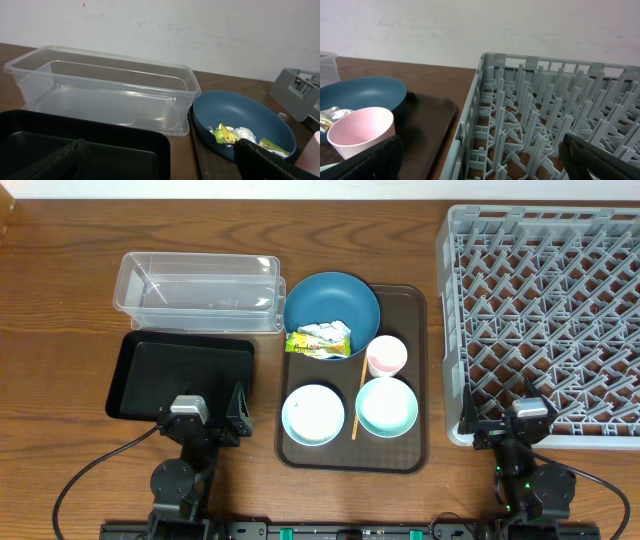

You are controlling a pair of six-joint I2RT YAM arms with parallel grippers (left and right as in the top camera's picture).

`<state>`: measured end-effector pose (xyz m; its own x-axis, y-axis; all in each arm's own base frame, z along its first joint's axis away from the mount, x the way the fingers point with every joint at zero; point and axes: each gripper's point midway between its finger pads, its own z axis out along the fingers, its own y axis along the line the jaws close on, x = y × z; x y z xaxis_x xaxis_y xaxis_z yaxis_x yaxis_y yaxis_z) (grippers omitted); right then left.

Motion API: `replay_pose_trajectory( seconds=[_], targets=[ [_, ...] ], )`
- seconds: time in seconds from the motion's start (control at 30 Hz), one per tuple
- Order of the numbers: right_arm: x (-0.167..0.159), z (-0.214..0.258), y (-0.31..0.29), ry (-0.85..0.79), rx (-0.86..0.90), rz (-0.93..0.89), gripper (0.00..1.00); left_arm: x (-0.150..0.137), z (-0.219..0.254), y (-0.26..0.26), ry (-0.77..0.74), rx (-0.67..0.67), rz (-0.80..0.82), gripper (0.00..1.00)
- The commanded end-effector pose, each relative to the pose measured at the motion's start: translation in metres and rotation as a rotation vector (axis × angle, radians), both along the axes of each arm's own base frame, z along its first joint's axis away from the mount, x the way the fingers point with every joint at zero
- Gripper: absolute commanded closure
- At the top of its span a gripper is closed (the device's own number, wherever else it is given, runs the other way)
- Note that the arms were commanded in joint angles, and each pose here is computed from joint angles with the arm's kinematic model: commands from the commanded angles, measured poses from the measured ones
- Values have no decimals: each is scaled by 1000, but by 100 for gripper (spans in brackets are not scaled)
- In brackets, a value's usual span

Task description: Sort waste into correct bins and load items into the dishwasher rack

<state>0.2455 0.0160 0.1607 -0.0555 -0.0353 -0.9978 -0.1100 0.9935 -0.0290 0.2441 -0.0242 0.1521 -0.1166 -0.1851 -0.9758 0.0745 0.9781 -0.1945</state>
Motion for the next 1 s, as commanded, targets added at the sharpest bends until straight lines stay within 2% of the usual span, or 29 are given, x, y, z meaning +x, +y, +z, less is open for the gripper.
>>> replay_pose_trajectory(
  seconds=[0.0, 0.4, 0.6, 0.8, 0.97],
  targets=[
    [0, -1, 1, 2, -11, 9, 1, -1, -16, 7, 59, 8, 38, 5],
    [0, -3, 2, 52, 212, 0, 1, 0, -19, 7, 79, 7, 38, 5],
    [-4, 15, 2, 109, 227, -8, 1, 2, 6, 7, 92, 0, 39, 5],
    [-5, 40, 2, 236, 231, -25, 1, 12, 25, 4, 221, -42, 41, 5],
    [-1, 53, 1, 357, 235, -38, 1, 24, 37, -21, 364, -63, -87, 5]
  ],
)
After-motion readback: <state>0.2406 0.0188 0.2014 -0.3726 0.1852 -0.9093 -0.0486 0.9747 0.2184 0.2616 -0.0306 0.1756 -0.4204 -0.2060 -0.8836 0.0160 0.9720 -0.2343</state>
